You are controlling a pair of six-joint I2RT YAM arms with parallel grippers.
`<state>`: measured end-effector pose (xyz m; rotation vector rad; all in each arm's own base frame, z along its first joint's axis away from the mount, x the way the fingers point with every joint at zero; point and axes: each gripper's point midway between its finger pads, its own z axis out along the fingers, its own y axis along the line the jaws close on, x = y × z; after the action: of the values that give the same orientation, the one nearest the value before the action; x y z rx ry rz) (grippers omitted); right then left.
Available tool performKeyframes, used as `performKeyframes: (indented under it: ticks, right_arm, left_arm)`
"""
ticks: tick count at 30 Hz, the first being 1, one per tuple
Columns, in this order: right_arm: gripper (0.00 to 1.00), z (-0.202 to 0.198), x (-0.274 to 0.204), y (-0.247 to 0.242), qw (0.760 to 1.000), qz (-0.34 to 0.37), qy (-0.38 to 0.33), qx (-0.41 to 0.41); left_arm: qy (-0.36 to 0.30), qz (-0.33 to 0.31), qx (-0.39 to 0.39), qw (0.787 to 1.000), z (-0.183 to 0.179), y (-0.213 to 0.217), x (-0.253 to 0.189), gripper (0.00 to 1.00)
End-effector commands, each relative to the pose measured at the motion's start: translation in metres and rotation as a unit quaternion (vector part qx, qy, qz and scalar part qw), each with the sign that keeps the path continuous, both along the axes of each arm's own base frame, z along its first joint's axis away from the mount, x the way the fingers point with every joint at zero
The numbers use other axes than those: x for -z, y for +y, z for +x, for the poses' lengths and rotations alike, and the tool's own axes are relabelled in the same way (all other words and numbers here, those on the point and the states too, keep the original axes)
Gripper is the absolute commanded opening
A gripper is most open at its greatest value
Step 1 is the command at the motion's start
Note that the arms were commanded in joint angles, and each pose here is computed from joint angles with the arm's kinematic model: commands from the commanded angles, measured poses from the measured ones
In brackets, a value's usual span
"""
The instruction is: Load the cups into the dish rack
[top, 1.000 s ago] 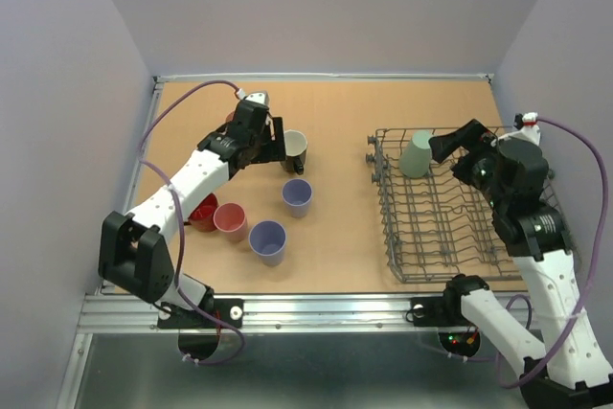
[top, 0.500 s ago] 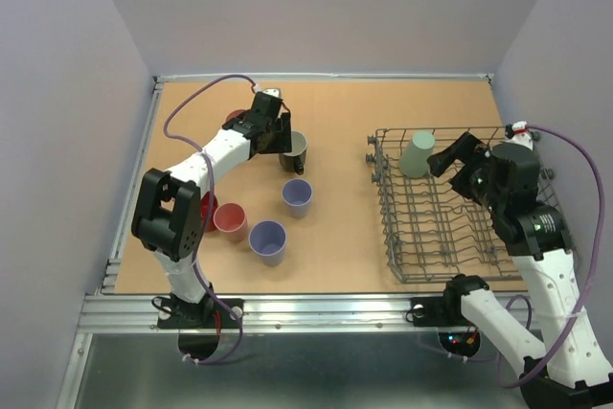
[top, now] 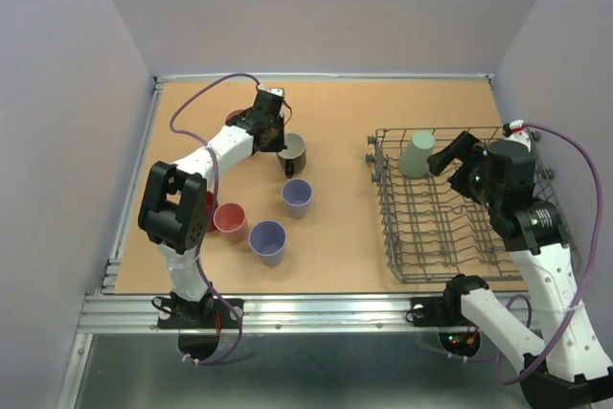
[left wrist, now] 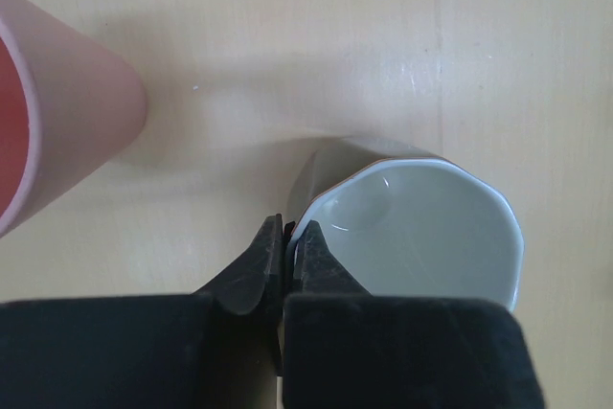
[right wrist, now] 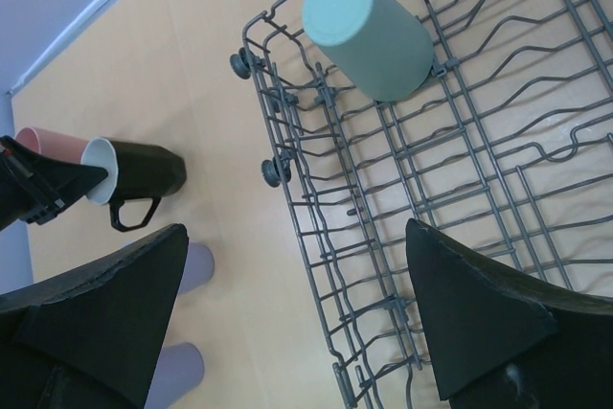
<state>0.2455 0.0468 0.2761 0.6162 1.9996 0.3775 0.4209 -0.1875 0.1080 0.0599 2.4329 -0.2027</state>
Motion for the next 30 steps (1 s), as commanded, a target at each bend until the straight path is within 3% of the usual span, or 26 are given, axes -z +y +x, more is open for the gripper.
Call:
performKeyframes:
  ticks: [1,11,17,20,21,23,24,26,30]
  right_arm:
    - [1.00,0.000,-0.030,-0.004,0.999,0.002,-0.042,0.010]
    - [1.00,0.009,-0.061,0.015,0.995,0.051,-0.089,-0.019]
    - [1.00,0.021,-0.110,0.061,0.967,0.167,-0.164,-0.103]
    - [1.00,0.030,-0.131,0.078,0.947,0.227,-0.186,-0.128]
    - [1.00,0.033,-0.137,0.081,0.940,0.255,-0.188,-0.128]
    - [1.00,0.041,-0.142,0.090,0.929,0.282,-0.192,-0.141]
    - [1.00,0.043,-0.158,0.093,0.916,0.306,-0.213,-0.147]
    - [1.00,0.052,-0.168,0.100,0.899,0.342,-0.222,-0.158]
    - [1.00,0.068,-0.179,0.108,0.866,0.409,-0.235,-0.164]
  left_arm:
    - [-0.036,-0.026,0.004,0.999,0.017,-0.001,-0.034,0.00]
    - [-0.093,-0.128,0.027,0.987,0.025,-0.017,-0.121,0.00]
    - [-0.135,-0.278,0.097,0.946,0.005,-0.056,-0.207,0.00]
    - [-0.151,-0.390,0.172,0.892,-0.028,-0.082,-0.258,0.00]
    - [-0.186,-0.432,0.222,0.854,-0.041,-0.092,-0.291,0.00]
    - [-0.186,-0.478,0.245,0.823,-0.059,-0.096,-0.302,0.00]
    - [-0.200,-0.521,0.265,0.786,-0.075,-0.096,-0.331,0.00]
    - [-0.187,-0.563,0.266,0.760,-0.086,-0.096,-0.344,0.00]
    - [-0.189,-0.595,0.263,0.736,-0.093,-0.093,-0.362,0.00]
